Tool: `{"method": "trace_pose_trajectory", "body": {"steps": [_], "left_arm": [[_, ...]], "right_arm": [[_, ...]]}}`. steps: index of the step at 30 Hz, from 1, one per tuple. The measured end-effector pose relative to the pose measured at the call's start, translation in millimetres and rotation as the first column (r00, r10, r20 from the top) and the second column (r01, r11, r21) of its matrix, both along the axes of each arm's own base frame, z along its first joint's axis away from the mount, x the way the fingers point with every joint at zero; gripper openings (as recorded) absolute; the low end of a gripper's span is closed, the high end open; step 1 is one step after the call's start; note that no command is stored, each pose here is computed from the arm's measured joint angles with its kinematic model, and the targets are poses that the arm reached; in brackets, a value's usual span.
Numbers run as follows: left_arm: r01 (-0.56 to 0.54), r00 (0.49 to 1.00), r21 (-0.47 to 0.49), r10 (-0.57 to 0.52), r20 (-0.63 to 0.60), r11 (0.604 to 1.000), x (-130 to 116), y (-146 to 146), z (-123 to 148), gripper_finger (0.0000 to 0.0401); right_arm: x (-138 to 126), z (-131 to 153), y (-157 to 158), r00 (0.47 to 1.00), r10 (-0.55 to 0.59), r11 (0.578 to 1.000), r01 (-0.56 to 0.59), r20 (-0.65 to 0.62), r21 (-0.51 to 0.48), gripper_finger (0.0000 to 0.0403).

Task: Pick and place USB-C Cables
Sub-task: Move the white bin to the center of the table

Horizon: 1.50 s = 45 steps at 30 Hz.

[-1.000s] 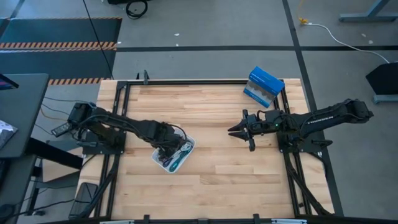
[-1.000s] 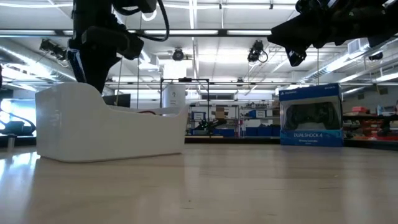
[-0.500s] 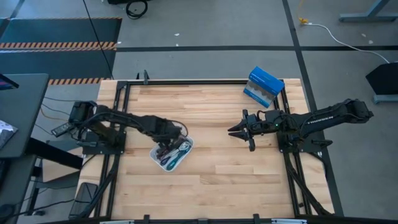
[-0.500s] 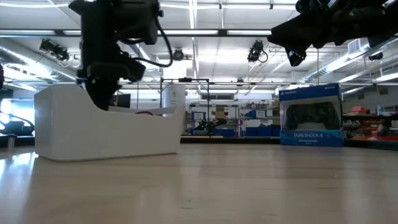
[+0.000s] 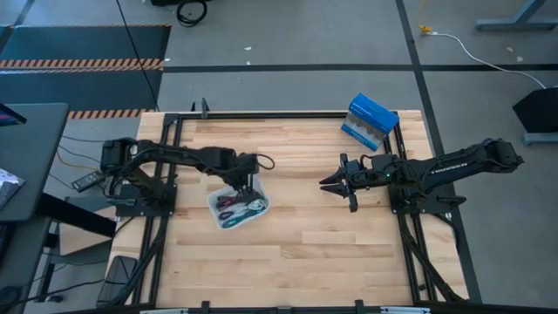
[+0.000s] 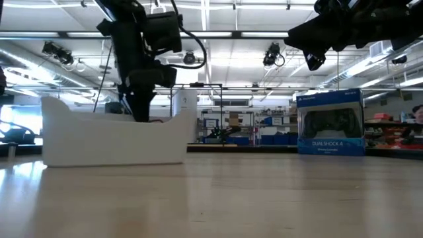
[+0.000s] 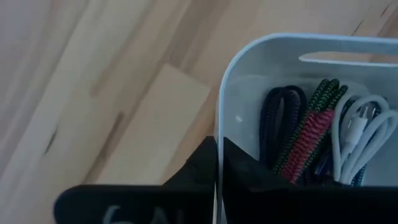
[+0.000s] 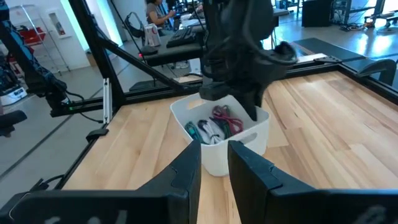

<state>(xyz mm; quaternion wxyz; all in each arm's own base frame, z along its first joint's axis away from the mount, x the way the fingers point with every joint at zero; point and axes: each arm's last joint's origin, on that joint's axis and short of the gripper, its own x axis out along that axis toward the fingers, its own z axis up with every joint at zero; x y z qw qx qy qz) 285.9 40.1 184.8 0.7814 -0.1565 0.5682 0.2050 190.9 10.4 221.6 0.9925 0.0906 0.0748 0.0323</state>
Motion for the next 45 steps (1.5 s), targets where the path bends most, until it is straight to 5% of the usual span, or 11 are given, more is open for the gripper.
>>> {"method": "trace_pose_trajectory", "body": {"steps": [9, 28, 45], "left_arm": [[0.075, 0.99, -0.013, -0.073, 0.121, 0.997, 20, 14, -6, 0.0006], [0.394, 0.918, 0.056, -0.396, 0.026, 0.918, 117, 22, 2, 0.0005], [0.502, 0.848, 0.229, -0.526, 0.057, 0.834, 133, 30, 11, 0.0009]], "right_arm": [[0, 0, -1, 1.0, -0.01, 1.0, 0.01, 0.001, -0.01, 0.0085], [0, -5, -2, 0.999, 0.005, 1.0, -0.006, -0.046, -0.018, 0.0085], [-4, -12, 3, 0.986, 0.107, 0.994, -0.108, -0.127, -0.004, 0.0085]]}}
